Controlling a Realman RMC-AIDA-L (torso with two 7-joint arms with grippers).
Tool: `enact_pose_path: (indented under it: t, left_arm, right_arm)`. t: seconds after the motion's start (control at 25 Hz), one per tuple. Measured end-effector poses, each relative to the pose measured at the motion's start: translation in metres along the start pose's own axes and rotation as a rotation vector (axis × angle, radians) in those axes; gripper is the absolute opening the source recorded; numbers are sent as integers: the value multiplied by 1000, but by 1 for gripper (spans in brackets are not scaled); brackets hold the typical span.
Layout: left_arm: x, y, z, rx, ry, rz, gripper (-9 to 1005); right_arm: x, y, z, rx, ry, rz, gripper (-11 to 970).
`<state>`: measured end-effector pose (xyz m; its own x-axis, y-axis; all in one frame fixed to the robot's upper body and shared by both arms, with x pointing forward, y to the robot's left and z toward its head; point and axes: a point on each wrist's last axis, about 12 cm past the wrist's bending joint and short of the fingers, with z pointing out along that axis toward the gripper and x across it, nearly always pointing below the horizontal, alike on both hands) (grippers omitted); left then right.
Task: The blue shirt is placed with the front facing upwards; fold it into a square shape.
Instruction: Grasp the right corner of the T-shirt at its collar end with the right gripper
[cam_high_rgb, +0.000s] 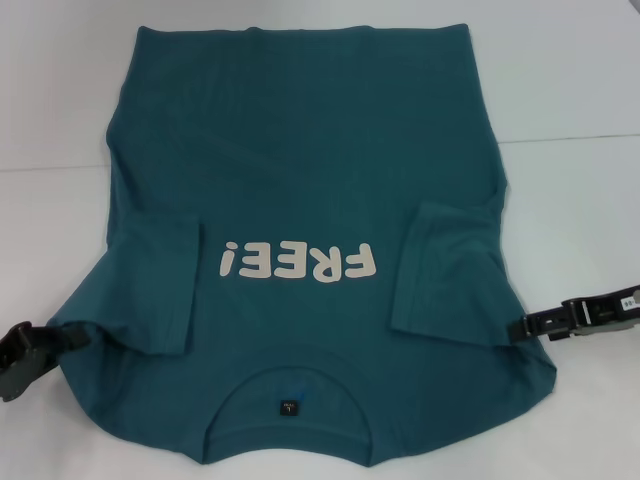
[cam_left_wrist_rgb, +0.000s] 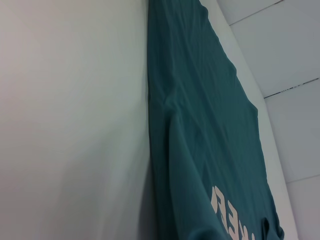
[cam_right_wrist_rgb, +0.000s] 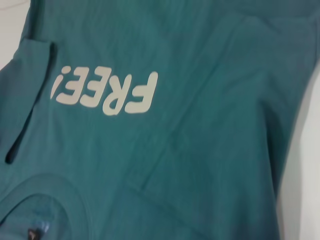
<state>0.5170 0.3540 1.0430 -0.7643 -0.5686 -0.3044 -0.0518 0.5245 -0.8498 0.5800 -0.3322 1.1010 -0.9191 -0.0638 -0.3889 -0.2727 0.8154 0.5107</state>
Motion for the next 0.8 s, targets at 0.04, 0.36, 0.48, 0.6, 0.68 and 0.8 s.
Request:
enact_pose_path:
  t: [0.04,0.36,0.48,0.6,0.68,0.8]
  left_arm:
    - [0,0,0,-1,0,-1,31]
    - [2,2,-2,-4,-2,-5,30]
    - [2,2,-2,-4,-2,-5,30]
    - [2,2,-2,-4,-2,-5,30]
    - [2,2,-2,-5,-2,-6,30]
    - [2,3,-3,-6,-2,-8,30]
  right_arm:
    - [-1,1,1,2,-2,-2,868]
    - [-6,1,10,47,-24,-16,869]
    - [-6,3,13,49,-31,-17,869]
    - [-8,4,16,55,-36,-22,868]
    - [-8,5,18,59,-40,-26,868]
    - [-10,7,20,59,-43,-31,868]
